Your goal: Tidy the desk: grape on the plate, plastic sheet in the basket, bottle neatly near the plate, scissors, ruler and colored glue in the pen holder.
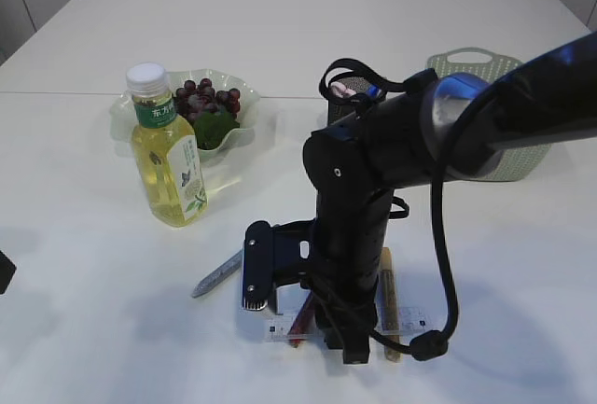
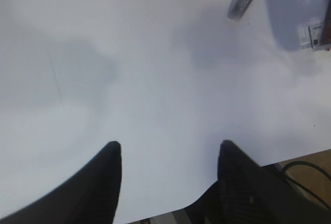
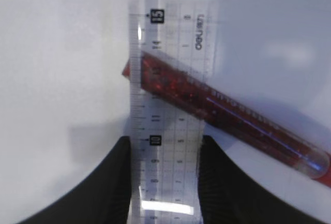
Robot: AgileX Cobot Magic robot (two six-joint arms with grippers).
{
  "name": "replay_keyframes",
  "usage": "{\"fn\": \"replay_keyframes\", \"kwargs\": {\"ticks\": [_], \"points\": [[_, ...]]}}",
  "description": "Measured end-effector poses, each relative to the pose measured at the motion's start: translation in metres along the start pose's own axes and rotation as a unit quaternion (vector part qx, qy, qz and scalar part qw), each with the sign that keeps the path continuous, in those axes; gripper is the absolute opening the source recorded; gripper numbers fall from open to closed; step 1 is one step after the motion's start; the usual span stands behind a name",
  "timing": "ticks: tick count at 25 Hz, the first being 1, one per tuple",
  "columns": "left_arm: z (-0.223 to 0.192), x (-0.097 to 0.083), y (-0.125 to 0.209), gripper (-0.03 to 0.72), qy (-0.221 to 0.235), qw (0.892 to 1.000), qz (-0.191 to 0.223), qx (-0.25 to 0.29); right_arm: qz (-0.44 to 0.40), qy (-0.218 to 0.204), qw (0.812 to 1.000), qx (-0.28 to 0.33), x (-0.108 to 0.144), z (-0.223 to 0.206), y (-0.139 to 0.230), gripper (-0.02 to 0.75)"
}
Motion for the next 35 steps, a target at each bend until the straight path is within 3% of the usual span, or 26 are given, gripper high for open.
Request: {"fn": "replay_keyframes", "kwargs": {"ticks": [8,15,19,25,29,35], "points": [[0.0,0.0,0.0,0.432,0.001,1.0,0.0,0.0,-0.02,0.012,1.0,-0.007,-0.001,0.011,-0.001,0.3],[0.0,0.0,0.0,0.432,0.0,1.0,0.0,0.001,-0.05,0.073,0.994,-0.07,-0.002,0.075,0.0,0.3],[0.0,0.0,0.001,0.432,0.0,1.0,0.0,0.004,-0.103,0.113,0.98,-0.123,-0.011,0.113,0.019,0.3],[0.0,0.0,0.002,0.432,0.0,1.0,0.0,0.007,-0.208,0.152,0.938,-0.232,-0.032,0.152,0.059,0.3],[0.0,0.0,0.004,0.432,-0.001,1.0,0.0,0.016,-0.237,0.178,0.898,-0.324,-0.049,0.169,0.072,0.3],[0.0,0.0,0.007,0.432,-0.002,1.0,0.0,0.028,-0.254,0.269,0.827,-0.424,-0.079,0.193,0.086,0.3]]}}
Point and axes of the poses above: a point on each arm's last joint axis where the gripper is mounted, z pointing back along that axis away from the gripper, x along the wrist's bending axis when the last joint is at zero, y = z × x, the point moved 3 cm from there along -z, pointing out along that axis toward the gripper, and after that the axes turned 7 degrees about z, right-handed, at the moved point
